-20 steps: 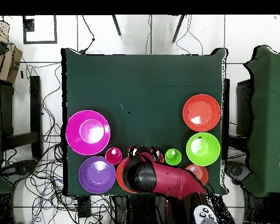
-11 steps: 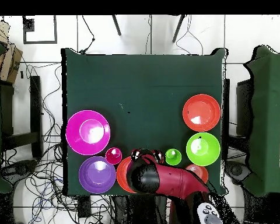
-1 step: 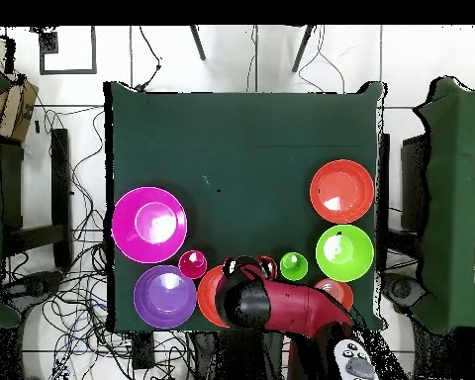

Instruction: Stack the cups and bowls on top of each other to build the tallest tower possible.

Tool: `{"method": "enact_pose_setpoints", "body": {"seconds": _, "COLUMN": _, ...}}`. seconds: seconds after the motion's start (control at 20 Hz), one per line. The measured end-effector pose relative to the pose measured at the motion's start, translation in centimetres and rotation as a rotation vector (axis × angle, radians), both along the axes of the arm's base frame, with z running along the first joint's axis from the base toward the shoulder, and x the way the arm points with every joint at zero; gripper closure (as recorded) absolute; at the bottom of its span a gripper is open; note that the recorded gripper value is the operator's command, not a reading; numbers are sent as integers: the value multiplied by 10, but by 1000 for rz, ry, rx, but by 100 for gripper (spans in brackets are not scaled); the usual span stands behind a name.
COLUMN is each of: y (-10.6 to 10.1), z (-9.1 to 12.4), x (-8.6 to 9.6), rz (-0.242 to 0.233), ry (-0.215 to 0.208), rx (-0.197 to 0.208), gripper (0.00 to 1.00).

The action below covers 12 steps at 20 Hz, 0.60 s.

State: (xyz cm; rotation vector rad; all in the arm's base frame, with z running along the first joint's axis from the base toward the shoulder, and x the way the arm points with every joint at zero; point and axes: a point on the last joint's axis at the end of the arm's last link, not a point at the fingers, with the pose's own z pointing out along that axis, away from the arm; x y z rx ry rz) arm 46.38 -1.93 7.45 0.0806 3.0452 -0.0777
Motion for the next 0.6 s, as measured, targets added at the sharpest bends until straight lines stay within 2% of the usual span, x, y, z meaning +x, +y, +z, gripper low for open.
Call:
{"method": "enact_pose_setpoints", "body": {"seconds": 0.25, "y": 3, "z": -3, "x": 0, "rz": 5, "ry": 4, "rx": 7, "gripper": 0}}
{"method": "enact_pose_setpoints", "body": {"seconds": 0.6, "y": 9, "z": -16, "x": -8, "rz": 9, "ry": 38, "rx": 26, "gripper": 0}}
